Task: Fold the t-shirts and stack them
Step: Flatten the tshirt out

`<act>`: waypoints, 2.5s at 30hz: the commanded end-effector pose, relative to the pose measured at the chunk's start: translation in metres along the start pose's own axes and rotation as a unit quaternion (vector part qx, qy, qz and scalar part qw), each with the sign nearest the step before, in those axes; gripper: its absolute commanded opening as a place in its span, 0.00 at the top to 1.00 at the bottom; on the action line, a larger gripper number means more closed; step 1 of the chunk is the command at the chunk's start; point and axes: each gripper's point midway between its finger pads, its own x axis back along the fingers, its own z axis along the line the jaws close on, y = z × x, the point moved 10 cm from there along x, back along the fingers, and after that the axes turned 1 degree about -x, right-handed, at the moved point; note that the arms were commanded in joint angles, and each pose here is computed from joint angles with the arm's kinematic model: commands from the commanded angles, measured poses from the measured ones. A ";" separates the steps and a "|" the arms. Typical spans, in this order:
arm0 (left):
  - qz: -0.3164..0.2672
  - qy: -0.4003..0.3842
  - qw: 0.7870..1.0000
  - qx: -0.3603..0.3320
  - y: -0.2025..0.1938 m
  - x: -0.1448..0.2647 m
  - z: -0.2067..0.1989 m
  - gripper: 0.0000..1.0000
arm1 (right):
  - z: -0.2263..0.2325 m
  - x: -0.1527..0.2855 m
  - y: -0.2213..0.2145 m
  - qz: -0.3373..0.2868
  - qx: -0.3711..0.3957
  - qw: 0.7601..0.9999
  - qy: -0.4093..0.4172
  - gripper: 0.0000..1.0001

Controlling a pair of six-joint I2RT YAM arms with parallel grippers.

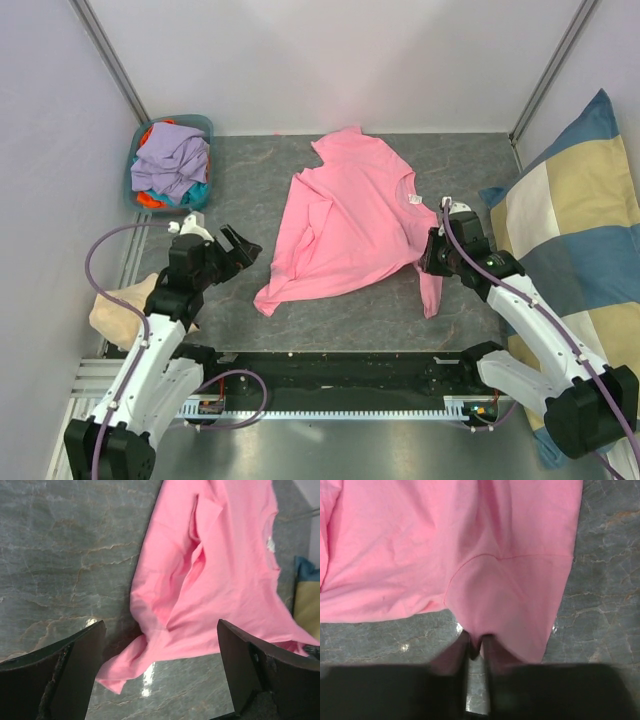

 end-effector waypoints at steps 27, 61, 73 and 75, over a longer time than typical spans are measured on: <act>0.076 -0.015 0.953 -0.292 -0.017 -0.145 -0.101 0.00 | 0.004 0.011 0.012 -0.046 -0.033 0.998 -0.023 0.28; 0.132 0.056 0.934 -0.327 -0.046 -0.238 -0.094 0.36 | -0.001 0.002 0.001 -0.034 -0.021 0.999 -0.024 0.27; 0.110 0.054 0.936 -0.331 -0.036 -0.229 -0.104 0.98 | -0.002 0.002 0.000 -0.034 -0.022 0.999 -0.025 0.25; 0.088 0.061 0.935 -0.338 -0.024 -0.220 -0.109 0.98 | -0.002 0.001 -0.001 -0.033 -0.022 0.999 -0.025 0.26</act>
